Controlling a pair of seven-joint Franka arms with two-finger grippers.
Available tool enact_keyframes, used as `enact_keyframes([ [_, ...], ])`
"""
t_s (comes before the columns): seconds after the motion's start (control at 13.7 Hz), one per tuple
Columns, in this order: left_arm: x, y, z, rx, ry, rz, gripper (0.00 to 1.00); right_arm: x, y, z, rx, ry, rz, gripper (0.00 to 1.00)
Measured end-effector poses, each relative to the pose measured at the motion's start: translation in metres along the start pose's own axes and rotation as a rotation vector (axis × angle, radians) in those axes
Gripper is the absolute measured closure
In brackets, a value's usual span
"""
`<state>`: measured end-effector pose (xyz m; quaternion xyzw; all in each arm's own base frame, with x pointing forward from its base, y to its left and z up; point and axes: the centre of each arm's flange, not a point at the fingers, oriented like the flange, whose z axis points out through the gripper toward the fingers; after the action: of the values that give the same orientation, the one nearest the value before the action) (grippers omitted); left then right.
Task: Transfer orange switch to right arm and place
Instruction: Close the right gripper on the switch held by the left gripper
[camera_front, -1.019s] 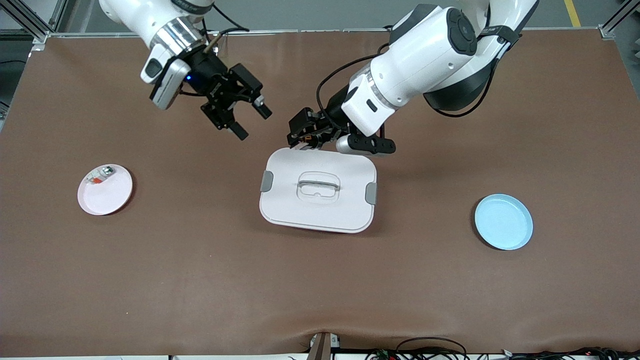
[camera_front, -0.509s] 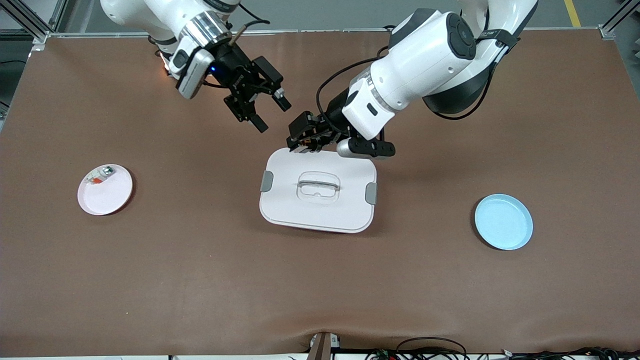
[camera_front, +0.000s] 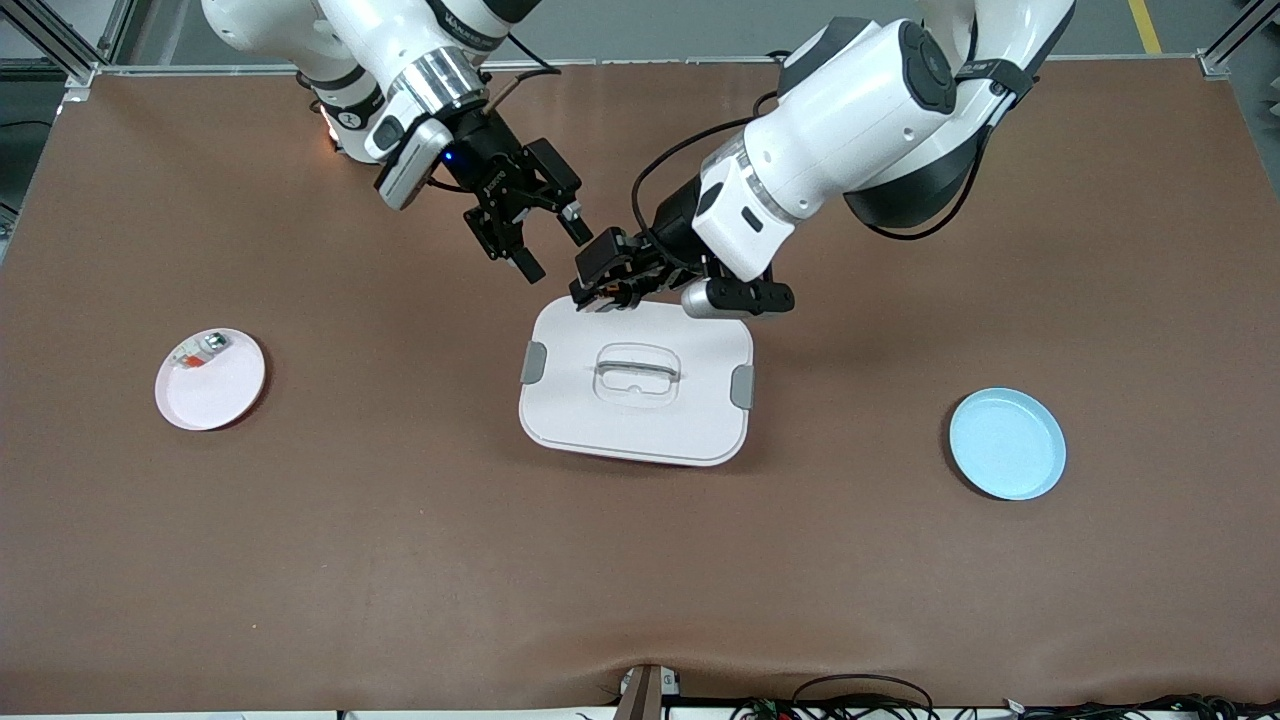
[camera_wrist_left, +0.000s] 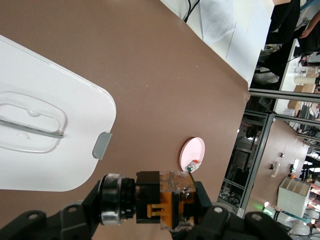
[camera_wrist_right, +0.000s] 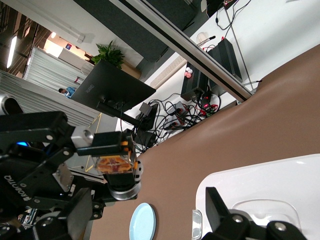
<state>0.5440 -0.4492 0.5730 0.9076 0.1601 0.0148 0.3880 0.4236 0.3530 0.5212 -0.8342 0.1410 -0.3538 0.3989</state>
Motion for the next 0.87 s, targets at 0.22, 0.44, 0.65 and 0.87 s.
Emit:
enact_keyframes([
  [0.22,-0.003,0.006,0.003,-0.038,0.016,-0.029,0.28,0.001,-0.003,0.004,0.004,0.015,-0.001,0.0],
  [0.44,-0.002,0.009,0.009,-0.05,0.008,-0.042,0.28,0.003,-0.009,0.013,0.013,0.031,0.001,0.0],
  [0.65,-0.005,0.01,0.014,-0.052,-0.002,-0.042,0.28,0.006,-0.012,0.016,0.018,0.038,0.002,0.0],
  [0.87,-0.008,0.011,0.016,-0.052,-0.007,-0.039,0.28,0.01,-0.014,0.019,0.021,0.047,0.005,0.0],
])
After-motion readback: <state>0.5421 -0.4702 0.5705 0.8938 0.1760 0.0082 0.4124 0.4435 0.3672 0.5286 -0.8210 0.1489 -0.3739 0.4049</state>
